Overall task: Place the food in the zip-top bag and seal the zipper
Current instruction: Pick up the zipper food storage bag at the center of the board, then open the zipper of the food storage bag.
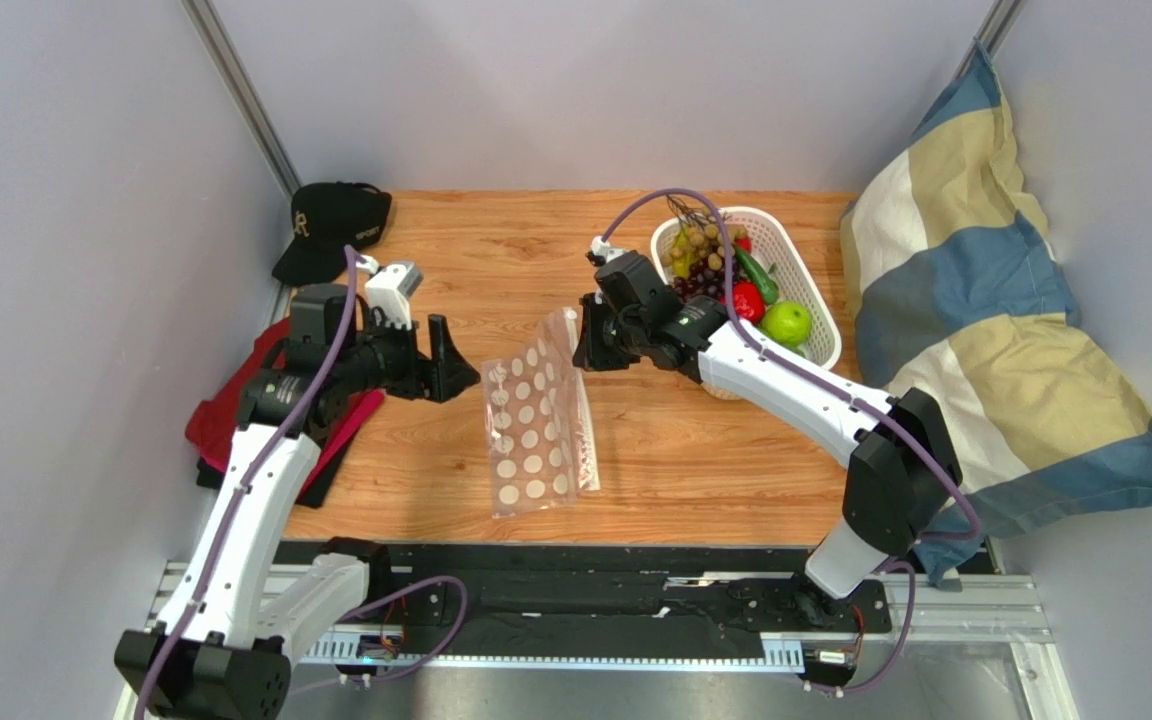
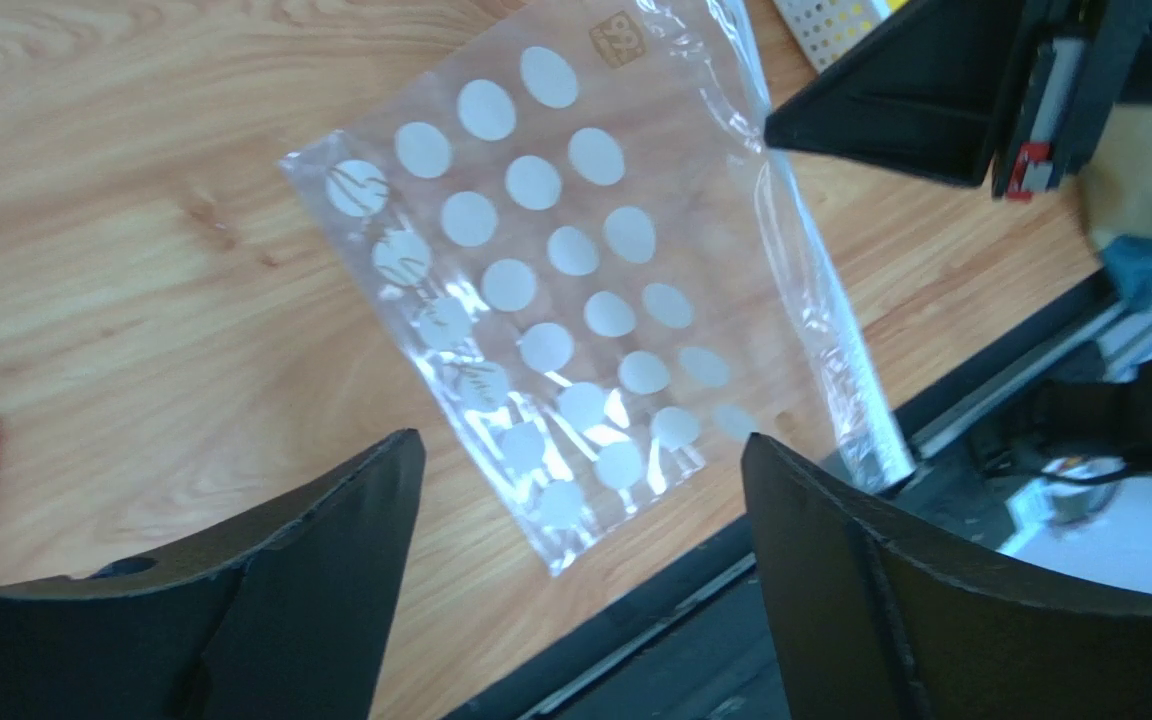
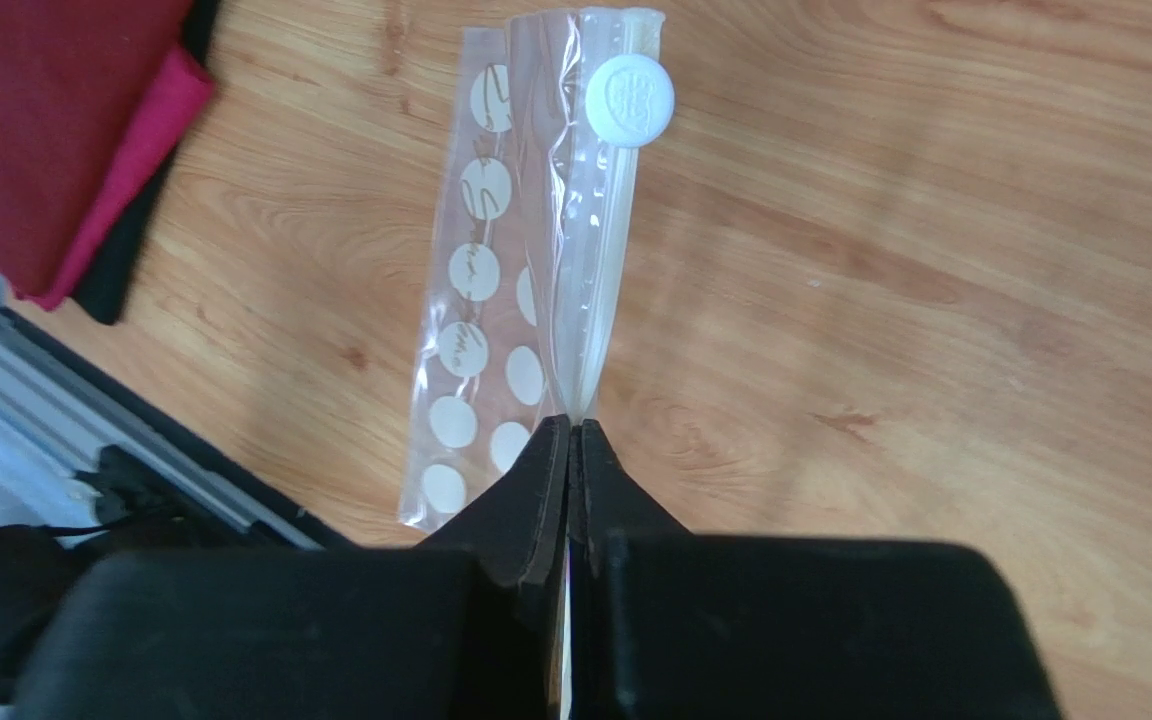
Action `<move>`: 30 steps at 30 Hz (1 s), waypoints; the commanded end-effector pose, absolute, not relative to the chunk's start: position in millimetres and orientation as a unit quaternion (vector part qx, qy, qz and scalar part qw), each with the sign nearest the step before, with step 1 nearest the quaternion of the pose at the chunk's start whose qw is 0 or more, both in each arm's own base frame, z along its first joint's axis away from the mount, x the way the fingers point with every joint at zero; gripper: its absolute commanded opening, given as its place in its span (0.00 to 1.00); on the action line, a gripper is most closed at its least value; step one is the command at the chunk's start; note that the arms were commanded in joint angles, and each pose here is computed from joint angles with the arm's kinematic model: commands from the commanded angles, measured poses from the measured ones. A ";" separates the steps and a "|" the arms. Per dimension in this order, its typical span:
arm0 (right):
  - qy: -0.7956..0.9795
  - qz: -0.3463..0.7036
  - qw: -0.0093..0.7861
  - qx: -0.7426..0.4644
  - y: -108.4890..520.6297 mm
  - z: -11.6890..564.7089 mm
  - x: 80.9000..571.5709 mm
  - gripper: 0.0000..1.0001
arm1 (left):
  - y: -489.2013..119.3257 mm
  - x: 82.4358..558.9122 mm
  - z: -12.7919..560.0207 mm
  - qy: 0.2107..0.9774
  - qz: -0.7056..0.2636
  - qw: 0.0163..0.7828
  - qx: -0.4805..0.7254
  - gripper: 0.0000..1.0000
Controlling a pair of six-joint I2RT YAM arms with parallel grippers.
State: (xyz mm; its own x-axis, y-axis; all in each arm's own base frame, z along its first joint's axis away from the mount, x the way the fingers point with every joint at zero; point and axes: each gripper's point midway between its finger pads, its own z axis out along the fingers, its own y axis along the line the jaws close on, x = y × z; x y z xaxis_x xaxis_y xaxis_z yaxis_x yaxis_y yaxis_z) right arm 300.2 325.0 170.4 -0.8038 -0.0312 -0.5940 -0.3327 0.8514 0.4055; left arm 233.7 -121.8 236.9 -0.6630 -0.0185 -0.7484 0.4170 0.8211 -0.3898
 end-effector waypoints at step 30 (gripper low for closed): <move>0.933 0.239 0.260 0.070 329.1 211.4 296.8 0.00 | -276.4 280.4 186.9 0.870 -0.357 0.314 0.126 0.53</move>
State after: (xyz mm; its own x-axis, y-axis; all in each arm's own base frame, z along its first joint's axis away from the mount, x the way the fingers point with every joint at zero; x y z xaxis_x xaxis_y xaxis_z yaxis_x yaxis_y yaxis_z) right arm 291.2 324.4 191.7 -0.8806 0.2060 -0.4268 -0.0113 0.8912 0.4535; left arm 265.9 -271.4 174.0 -0.7989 0.0240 -0.6010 0.4425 0.7001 -0.5603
